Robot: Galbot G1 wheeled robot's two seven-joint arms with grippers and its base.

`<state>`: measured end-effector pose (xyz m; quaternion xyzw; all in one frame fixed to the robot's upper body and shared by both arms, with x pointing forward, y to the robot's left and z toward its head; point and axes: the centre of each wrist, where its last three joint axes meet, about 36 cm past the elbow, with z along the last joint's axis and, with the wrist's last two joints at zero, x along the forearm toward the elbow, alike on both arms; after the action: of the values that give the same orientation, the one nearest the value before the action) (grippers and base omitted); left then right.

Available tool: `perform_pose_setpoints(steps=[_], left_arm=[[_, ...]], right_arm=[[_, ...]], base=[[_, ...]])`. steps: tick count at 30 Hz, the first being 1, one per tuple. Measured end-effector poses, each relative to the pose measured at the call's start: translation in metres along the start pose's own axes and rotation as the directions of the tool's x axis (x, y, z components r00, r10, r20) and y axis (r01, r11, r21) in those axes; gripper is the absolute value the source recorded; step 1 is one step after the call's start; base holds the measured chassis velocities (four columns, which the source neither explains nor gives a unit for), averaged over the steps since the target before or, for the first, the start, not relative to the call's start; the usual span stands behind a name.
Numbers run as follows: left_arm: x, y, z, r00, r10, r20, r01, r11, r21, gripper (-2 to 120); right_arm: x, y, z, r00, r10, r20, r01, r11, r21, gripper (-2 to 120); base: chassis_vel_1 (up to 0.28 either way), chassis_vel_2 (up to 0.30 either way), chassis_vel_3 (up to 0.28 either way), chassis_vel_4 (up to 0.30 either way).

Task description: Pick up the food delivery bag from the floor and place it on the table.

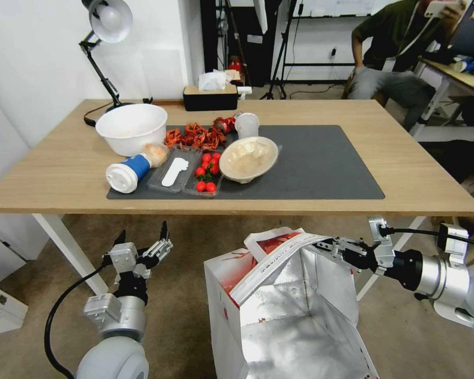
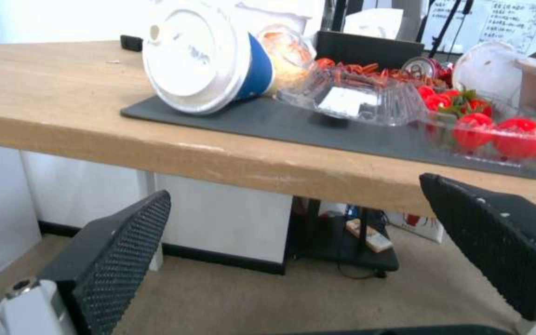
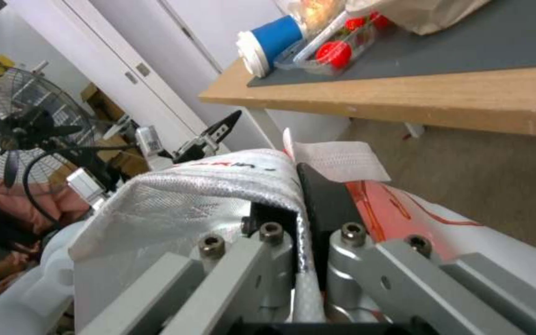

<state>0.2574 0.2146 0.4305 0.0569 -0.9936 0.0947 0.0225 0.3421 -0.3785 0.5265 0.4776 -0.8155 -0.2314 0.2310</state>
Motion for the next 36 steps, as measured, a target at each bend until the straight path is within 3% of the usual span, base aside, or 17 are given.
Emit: perform_pose_setpoints(steps=[36], left_arm=[[0.0016,0.0010,-0.0017,1.000,-0.009,0.013,0.009,1.000,0.017,100]], right_arm=[[-0.0001,-0.0015,0.0016,1.000,0.001,0.004,-0.001,1.000,0.001,0]], base=[[0.000,0.000,0.000,0.000]])
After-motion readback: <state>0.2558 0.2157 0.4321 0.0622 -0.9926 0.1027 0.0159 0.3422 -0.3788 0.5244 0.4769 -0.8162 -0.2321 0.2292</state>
